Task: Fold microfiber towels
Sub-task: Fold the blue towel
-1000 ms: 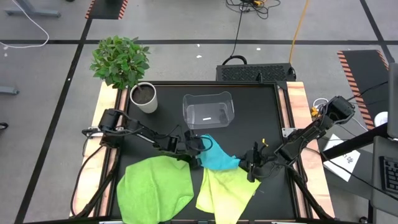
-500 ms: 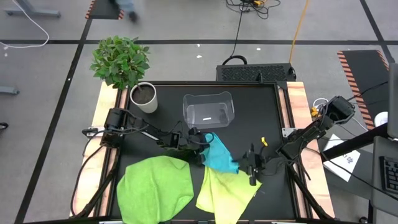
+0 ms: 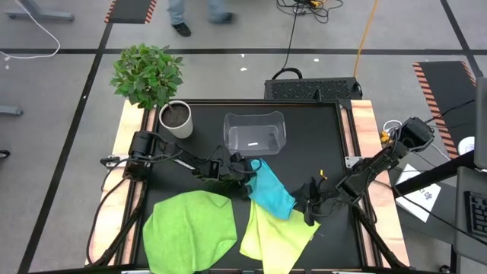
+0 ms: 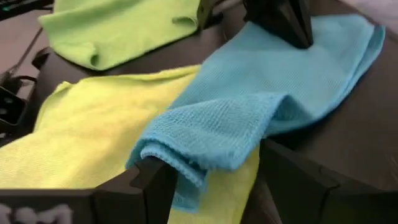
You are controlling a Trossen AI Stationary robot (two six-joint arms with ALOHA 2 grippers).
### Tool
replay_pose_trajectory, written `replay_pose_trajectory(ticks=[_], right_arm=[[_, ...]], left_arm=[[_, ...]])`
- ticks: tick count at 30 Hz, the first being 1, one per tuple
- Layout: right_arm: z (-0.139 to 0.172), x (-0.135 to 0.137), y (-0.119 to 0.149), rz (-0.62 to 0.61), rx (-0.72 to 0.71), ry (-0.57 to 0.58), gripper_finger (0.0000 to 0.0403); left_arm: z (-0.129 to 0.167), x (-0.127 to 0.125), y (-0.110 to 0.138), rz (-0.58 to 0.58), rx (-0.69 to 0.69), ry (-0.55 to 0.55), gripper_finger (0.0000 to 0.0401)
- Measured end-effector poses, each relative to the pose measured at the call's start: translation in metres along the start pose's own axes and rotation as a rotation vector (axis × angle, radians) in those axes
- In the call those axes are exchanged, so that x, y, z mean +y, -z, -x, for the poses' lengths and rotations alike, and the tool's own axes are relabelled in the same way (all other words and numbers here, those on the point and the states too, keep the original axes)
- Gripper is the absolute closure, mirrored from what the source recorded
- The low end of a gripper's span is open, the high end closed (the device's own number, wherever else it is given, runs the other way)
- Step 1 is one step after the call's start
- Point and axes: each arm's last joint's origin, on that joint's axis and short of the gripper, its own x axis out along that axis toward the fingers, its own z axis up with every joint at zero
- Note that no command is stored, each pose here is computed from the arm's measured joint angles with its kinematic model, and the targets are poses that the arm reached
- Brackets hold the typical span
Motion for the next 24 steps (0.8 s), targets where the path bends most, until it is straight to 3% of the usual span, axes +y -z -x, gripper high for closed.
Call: replay_pose_trajectory(ticks=[8, 15, 24], right_arm=[[0.0, -0.005, 0.005, -0.031, 0.041, 0.045, 0.0192], [0.001, -0.01, 0.01, -0.054, 0.087, 0.097, 0.0192], [0.001, 0.003, -0.001, -0.012, -0.017, -0.023, 0.0192]], left_arm=[[-0.003, 0.019, -0.002, 0.047, 0.004, -0.125, 0.0378], [-0.003, 0.023, -0.002, 0.062, 0.01, -0.139, 0.0378], [-0.002, 0.018, 0.0, 0.048, 0.016, -0.135, 0.0378]])
